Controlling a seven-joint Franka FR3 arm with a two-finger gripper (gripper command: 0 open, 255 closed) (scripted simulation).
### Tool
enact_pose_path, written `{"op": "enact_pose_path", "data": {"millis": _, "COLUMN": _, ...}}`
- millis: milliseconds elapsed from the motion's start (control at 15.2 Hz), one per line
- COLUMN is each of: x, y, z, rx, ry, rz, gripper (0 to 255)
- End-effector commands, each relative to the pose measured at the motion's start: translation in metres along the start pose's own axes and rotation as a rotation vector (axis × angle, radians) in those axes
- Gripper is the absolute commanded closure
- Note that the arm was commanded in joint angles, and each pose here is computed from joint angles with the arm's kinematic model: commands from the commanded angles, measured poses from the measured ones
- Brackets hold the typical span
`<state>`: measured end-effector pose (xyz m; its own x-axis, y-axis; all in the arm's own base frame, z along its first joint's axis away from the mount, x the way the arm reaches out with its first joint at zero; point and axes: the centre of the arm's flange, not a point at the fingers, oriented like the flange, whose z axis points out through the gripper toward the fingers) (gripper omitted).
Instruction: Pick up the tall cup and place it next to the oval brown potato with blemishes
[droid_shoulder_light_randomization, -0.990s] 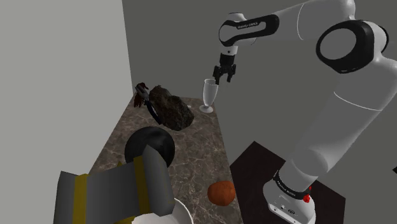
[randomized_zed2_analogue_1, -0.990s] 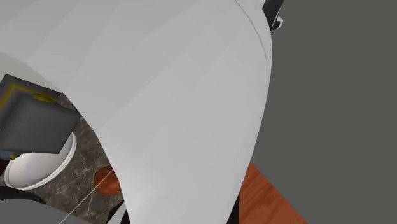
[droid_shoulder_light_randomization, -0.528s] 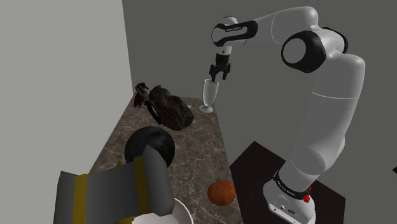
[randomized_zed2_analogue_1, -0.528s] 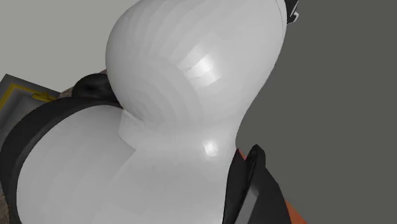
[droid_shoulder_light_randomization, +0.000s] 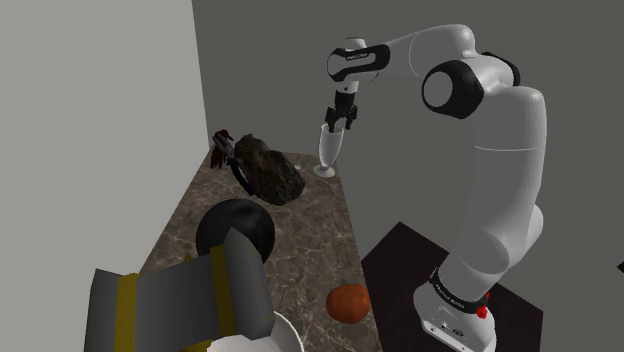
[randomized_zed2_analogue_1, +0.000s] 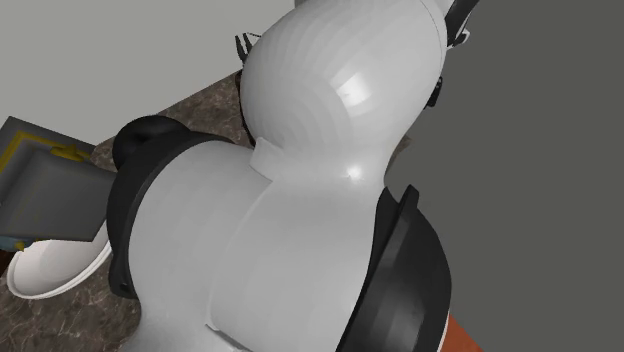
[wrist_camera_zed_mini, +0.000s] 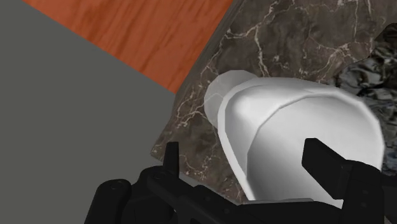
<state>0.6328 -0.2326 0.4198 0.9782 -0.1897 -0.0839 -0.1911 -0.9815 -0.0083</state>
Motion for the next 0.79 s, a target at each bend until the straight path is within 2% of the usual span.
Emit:
{"op": "enact_pose_path", "data": {"millis": 0, "x": -0.0001, "y": -0.0001, "z": 0.0108, "rx": 0.000, "ry": 0.000, "rz": 0.000, "gripper": 0}}
{"op": "enact_pose_path", "data": {"millis": 594, "x": -0.0001, "y": -0.0002, "z": 0.0138, "rx": 0.000, "ry": 0.000, "rz": 0.000, "gripper": 0}}
{"op": "enact_pose_path", "data": {"millis": 660, "x": -0.0001, "y": -0.0002, "z": 0.0138, "rx": 0.000, "ry": 0.000, "rz": 0.000, "gripper": 255}}
{"op": "enact_pose_path", "data": {"millis": 726, "x": -0.0001, "y": -0.0002, "z": 0.0138, "rx": 0.000, "ry": 0.000, "rz": 0.000, "gripper": 255}}
